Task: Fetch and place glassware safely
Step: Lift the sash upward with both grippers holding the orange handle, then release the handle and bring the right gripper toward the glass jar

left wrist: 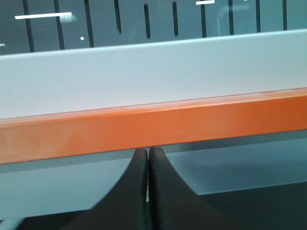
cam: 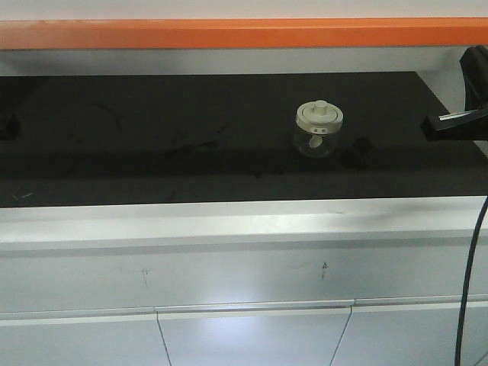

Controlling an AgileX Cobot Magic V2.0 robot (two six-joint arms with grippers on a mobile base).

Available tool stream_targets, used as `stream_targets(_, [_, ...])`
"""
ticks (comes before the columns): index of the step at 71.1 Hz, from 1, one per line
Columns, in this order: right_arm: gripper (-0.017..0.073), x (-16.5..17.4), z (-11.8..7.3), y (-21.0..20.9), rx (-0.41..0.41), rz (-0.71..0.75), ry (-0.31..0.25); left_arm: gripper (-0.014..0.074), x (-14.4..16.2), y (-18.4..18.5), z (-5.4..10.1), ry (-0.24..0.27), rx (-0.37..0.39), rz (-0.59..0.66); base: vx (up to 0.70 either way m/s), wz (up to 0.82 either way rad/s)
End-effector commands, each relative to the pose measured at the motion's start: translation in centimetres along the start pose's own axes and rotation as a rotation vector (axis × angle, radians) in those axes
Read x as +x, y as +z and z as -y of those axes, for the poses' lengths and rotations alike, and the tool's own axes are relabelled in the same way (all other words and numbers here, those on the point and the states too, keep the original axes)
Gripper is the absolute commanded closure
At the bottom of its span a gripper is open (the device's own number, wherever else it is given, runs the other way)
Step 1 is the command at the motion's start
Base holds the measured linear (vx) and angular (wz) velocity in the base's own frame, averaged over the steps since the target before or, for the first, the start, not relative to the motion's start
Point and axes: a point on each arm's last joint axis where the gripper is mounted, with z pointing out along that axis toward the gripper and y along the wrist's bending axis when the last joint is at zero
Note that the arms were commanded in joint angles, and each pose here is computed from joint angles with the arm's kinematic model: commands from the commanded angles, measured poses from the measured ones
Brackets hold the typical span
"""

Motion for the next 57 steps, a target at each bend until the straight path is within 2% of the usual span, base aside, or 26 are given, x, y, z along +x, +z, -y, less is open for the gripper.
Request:
stream_targets(1, [0.056,-2.2,0.3,0.1,0.011,0.102,0.004,0.0601,-2.3,-0.1,-0.1,-0.011,-0.005,0.103,0.0,0.0])
stream_targets(10, [0.056,-2.2,0.3,0.1,0.011,0.088,0.034,0.0601,-2.4,-0.3,-0.1,-0.011,-0.004,0.086,0.0,0.0])
stream_targets(25, [0.056,-2.7,0.4,-0.3,0.017,0.056,0.027,0.0601,-3.3,-1.2,-0.2,-0.009,-0.004,0.071,0.0,0.0])
stream_targets(37, [0.056,-3.4,0.4,-1.2,0.023,-0.008,0.019,0.0601,-4.2,-2.8,-0.3,-0.008,-0.001,-0.002,0.0,0.0])
stream_targets(51, [0.056,-4.0,0.4,-2.4,0.03,-0.084,0.08,0.0601,-6.1,-5.7,-0.4,-0.008,-0.003,-0.038,0.0,0.0])
stream_targets(57, [0.056,-4.0,0.1,-2.9,0.011,-0.095,0.085,0.0601,-7.0,-7.2,-0.5,-0.007,-0.004,-0.037,0.0,0.0])
